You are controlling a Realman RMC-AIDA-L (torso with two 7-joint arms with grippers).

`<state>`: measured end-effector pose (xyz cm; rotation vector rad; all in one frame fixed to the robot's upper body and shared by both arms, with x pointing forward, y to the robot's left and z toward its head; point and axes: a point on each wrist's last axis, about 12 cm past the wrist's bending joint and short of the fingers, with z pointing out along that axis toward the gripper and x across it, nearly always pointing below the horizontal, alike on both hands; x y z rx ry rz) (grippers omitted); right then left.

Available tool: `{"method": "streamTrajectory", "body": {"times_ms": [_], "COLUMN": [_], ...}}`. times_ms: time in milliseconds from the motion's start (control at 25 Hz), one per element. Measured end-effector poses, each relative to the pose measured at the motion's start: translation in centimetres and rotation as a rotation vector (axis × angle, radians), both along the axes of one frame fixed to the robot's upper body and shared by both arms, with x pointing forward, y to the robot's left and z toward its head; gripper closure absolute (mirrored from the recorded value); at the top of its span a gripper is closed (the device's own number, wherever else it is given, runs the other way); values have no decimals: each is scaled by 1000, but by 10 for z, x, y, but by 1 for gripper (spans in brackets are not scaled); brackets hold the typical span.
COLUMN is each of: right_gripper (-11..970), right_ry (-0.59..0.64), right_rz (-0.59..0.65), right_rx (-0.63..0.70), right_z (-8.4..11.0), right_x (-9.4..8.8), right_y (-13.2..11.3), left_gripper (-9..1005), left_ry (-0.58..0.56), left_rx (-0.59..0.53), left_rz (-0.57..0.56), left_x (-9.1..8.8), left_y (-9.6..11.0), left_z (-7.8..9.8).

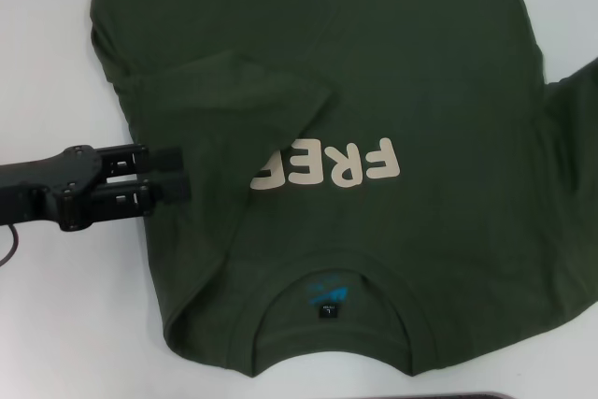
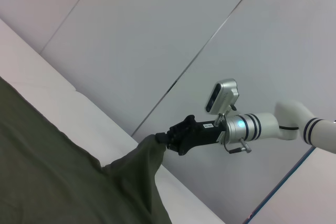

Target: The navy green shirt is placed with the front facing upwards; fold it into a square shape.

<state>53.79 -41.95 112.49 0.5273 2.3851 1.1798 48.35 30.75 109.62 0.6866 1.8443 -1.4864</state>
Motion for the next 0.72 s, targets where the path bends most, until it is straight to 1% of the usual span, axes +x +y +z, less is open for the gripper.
{"method": "streamTrajectory", "body": {"times_ms": [200, 440, 560, 720], "right_gripper": [937, 938, 937, 936], "right_ry": [0, -8, -5, 6], "right_rz": [62, 130, 124, 115], "right_rx": [88, 167, 173, 186], "right_z": [-9, -19, -25, -32], "right_x": [7, 22, 27, 29], "right_y": [30, 69, 81, 90], "left_gripper": [307, 307, 308, 307], "left_ry": [-6, -9, -9, -10], "left_rx": [2, 4, 2, -9], "left_rz": [3, 3, 8, 23], "left_x": [1, 1, 0, -1], "left_y": [0, 0, 1, 3], "left_z": [0, 0, 0, 0]}}
